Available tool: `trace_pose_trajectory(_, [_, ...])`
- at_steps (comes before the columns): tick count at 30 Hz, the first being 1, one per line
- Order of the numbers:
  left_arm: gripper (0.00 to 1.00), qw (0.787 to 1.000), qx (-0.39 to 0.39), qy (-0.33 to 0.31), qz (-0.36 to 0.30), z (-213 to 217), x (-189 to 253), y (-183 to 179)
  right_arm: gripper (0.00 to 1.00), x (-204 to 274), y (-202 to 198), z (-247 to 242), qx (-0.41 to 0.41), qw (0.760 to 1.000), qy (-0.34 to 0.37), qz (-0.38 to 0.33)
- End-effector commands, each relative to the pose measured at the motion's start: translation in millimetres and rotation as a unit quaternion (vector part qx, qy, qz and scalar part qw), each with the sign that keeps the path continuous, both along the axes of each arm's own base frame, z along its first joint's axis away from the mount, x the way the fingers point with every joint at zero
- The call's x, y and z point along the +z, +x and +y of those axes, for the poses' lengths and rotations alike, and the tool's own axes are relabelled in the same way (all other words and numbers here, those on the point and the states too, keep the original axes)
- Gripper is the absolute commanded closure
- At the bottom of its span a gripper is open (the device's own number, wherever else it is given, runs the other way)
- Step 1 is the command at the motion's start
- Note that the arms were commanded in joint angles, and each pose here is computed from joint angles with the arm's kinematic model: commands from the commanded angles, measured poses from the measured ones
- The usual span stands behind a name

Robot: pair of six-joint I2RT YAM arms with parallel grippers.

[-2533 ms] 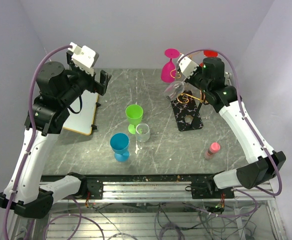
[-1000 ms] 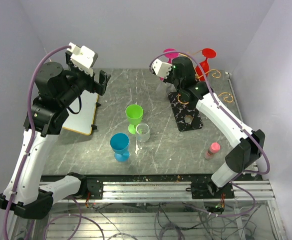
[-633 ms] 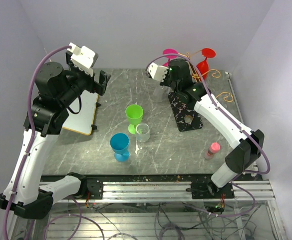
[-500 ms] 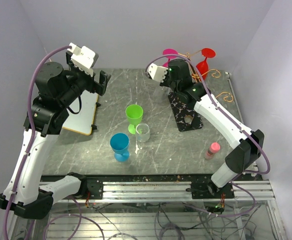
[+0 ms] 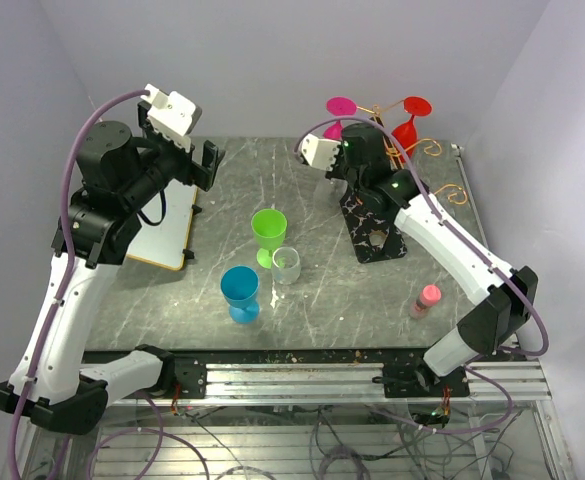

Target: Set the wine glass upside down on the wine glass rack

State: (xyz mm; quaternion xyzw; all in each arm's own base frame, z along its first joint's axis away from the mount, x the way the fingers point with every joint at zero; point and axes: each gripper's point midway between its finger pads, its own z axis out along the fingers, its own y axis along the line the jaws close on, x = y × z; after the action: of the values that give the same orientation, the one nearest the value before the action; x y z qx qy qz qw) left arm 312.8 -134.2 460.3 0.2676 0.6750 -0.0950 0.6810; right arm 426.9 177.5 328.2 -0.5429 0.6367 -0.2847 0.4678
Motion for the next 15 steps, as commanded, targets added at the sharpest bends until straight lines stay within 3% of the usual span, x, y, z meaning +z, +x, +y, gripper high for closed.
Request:
trace_pose_trajectory(1, [0.05,1.000,-0.011,-0.010,-0.023,-2.0,16.4,-1.9,1.00,17.9,-5.9,-1.0,0.004,1.000,0.007,-0.027])
trace_pose_trajectory(15, [0.05,1.000,-0.013,-0.007,-0.022,-2.8,14.8,-1.4,0.99,-3.1,-5.5,-8.9,-0.010,1.000,-0.022,-0.006])
